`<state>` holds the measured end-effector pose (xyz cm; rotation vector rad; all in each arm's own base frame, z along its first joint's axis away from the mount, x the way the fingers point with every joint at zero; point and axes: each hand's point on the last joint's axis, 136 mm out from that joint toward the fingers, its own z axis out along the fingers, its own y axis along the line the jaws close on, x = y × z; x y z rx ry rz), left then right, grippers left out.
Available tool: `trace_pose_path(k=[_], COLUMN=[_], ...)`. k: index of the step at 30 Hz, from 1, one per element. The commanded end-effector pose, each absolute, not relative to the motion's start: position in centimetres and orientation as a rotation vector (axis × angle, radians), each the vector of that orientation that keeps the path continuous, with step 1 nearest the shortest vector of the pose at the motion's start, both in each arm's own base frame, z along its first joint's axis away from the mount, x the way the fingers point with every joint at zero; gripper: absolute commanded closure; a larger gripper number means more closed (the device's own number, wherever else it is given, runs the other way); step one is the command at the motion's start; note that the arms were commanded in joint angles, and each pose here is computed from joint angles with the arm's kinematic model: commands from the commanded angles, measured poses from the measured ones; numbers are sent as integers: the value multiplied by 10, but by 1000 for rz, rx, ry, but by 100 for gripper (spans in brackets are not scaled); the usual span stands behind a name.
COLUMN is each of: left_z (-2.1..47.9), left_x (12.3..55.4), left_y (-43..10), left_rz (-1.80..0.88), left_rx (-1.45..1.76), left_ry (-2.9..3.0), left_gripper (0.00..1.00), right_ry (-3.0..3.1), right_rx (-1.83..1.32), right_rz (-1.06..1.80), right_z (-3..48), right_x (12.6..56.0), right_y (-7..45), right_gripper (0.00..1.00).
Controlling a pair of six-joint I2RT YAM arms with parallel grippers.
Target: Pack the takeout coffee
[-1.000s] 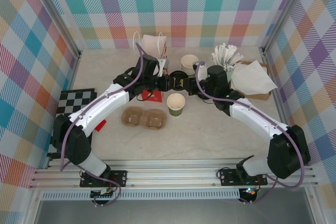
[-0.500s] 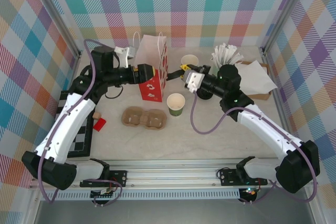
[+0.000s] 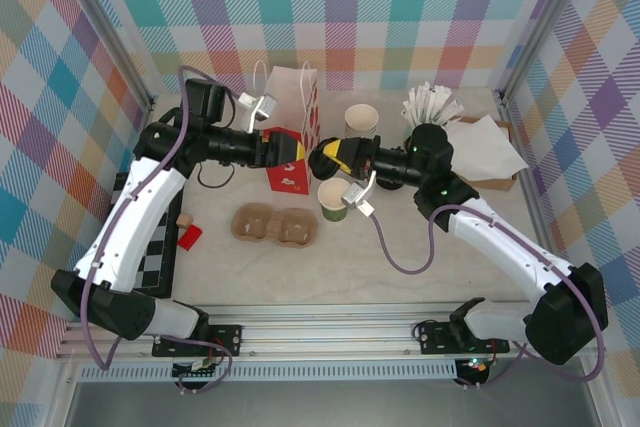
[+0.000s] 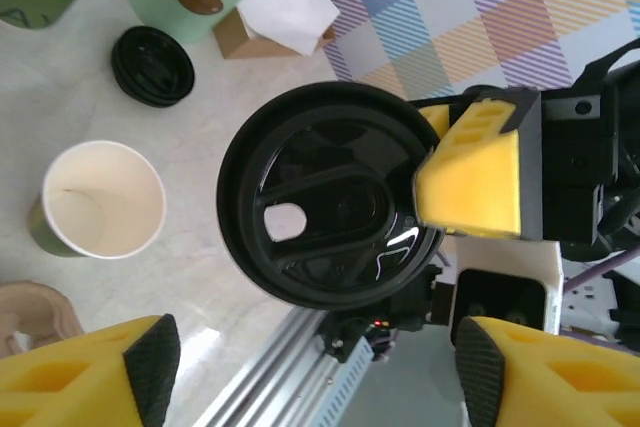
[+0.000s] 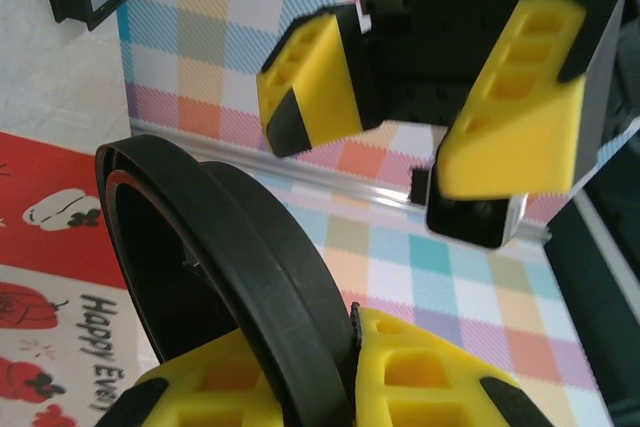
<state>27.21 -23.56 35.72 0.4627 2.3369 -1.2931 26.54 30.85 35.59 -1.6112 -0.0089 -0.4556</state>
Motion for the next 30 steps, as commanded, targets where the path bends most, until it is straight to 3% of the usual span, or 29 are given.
trace_pose_path(k=[1, 10, 22, 30], left_z=[353, 345, 328, 324], left_x=[267, 275, 265, 268], left_y=[-241, -249, -255, -259], left_rz=[-1370, -1417, -1522, -1556], left_rx=[504, 503, 578, 581], left_ry=[2371, 2379, 2403, 2405], left_gripper=[32, 36, 59, 69], right_ry=[-172, -160, -119, -99], right_rx=[-1580, -1573, -1547, -1539], right_rz=[-478, -436, -372, -344], right_z=[376, 375, 381, 382], right_x=[242, 241, 240, 237], right_y=[314, 321, 327, 329], right_gripper=[100, 100, 100, 100])
